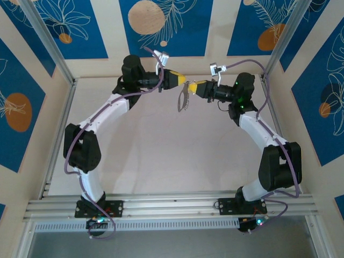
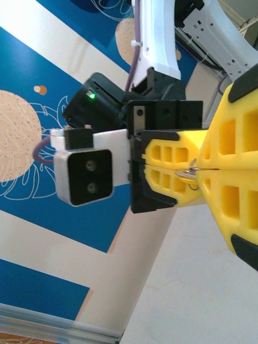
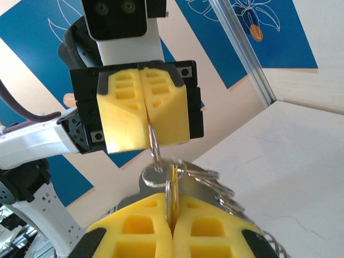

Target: Put the keys on the keyring

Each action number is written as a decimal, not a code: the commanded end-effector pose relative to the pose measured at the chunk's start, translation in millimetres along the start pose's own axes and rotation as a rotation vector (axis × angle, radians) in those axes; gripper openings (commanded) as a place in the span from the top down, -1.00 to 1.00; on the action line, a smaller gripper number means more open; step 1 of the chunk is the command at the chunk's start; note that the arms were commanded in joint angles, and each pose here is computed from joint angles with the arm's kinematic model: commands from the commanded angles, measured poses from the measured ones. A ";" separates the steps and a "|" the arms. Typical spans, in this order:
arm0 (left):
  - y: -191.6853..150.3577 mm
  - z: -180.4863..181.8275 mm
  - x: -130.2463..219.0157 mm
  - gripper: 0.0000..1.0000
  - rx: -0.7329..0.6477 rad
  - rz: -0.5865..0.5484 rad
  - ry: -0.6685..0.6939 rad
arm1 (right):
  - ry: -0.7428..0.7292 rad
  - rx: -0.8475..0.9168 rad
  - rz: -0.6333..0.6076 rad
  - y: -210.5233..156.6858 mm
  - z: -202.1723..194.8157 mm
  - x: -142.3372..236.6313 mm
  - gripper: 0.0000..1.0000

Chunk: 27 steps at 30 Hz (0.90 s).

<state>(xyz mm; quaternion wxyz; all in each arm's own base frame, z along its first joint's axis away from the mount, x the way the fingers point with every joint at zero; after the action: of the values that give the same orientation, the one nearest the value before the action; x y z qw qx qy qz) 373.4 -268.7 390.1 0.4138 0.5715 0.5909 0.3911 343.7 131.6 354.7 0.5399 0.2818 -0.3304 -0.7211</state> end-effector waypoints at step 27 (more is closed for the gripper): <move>10.3 -32.7 -9.6 1.00 -0.133 0.051 0.009 | -0.074 -0.008 0.076 -1.5 8.4 5.5 1.00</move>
<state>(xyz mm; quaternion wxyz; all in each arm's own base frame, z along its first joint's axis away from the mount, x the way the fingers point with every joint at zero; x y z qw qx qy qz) 361.0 -275.6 386.4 0.4002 0.5713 0.5682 0.4365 343.4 128.5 357.5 0.5594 0.2371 -0.3497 -0.7131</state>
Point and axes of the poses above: each hand's point on the last joint's axis, 136 mm out from that joint toward the fingers, its own x axis back along the fingers, its own z axis along the line the jaws close on, y = z × x, the point moved 9 cm from there along x, back along the fingers, and after that the axes turned 6 degrees about -x, right-handed, at the moved point
